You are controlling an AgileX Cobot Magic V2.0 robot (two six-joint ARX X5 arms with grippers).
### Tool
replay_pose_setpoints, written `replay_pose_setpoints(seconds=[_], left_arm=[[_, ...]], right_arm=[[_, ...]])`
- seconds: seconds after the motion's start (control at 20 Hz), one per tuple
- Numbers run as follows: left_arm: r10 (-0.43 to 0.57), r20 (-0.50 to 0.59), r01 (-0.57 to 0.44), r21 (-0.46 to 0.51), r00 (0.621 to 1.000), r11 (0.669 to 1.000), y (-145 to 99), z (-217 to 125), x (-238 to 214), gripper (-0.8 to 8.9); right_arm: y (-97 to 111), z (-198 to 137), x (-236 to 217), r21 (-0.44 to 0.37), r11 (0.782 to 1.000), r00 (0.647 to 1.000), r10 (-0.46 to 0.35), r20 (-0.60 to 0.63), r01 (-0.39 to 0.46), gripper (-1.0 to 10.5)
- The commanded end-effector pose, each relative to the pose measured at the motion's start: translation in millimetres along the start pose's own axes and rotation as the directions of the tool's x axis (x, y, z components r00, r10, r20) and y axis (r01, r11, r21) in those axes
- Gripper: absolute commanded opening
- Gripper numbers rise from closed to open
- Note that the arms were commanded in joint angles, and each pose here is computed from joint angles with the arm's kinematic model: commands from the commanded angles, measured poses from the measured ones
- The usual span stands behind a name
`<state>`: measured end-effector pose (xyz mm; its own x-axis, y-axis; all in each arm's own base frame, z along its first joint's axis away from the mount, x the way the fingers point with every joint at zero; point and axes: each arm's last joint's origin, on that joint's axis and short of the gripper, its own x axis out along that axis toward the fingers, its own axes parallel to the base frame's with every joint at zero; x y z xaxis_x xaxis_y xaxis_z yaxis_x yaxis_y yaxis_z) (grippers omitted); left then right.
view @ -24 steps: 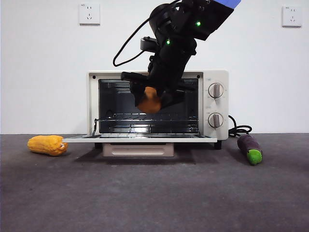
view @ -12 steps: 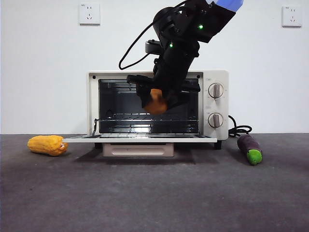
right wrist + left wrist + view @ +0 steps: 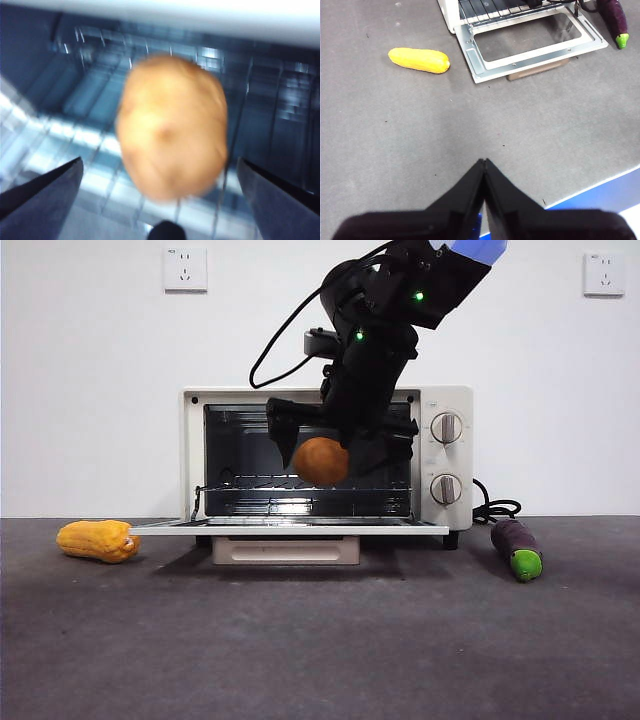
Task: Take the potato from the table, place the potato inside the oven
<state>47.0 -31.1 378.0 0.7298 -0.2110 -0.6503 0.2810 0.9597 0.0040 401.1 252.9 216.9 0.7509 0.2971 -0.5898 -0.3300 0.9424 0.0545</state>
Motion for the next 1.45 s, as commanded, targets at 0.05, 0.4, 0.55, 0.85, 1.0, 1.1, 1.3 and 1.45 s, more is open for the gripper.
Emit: replay_pose_setpoints(seconds=[0.05, 0.4, 0.55, 0.85, 1.0, 1.1, 1.3, 1.45], left_arm=[[0.0, 0.004, 0.0, -0.01, 1.0, 1.0, 0.1, -0.6, 0.2, -0.06], [0.0, 0.004, 0.0, -0.01, 1.0, 1.0, 0.1, -0.6, 0.2, -0.06], [0.025, -0.002, -0.025, -0.004, 1.0, 1.0, -1.3, 1.6, 3.4, -0.05], [0.177, -0.015, -0.176, 0.048, 0.984, 0.983, -14.8, 21.4, 30.2, -0.05], [0.164, -0.018, -0.161, 0.117, 0.986, 0.98, -32.2, 39.8, 56.9, -0.06], [0.136, -0.069, -0.121, 0.184, 0.988, 0.975, -46.4, 49.1, 81.6, -0.06], [0.062, -0.2, -0.014, 0.234, 0.978, 0.972, -57.4, 63.9, 138.5, -0.07], [-0.128, -0.275, 0.161, 0.103, 0.953, 0.982, -46.1, 74.7, 180.9, -0.08]], right_arm=[[2.0, -1.9, 1.0, -0.02, 1.0, 0.995, -0.015, -0.097, 0.013, 5.2], [-2.9, 22.7, -76.9, -0.02, 0.999, 0.971, 0.023, -0.24, -0.028, 5.1], [3.9, 27.4, -132.5, -0.065, 0.996, 0.95, 0.04, -0.311, -0.063, 4.5], [31.3, 33.6, -260.7, -0.201, 0.96, 0.965, 0.149, -0.214, -0.193, 0.6], [23.4, 27.5, -318.7, -0.229, 0.966, 0.986, 0.087, -0.139, -0.118, 0.6], [9.4, 19.1, -351.3, -0.234, 0.972, 0.994, -0.001, -0.112, -0.025, 0.2], [-21.2, 2.2, -401.4, -0.219, 0.974, 0.994, -0.072, -0.087, 0.051, -0.1], [-41.2, -7.5, -436.0, -0.155, 0.987, 0.999, -0.034, -0.013, 0.031, -0.1]])
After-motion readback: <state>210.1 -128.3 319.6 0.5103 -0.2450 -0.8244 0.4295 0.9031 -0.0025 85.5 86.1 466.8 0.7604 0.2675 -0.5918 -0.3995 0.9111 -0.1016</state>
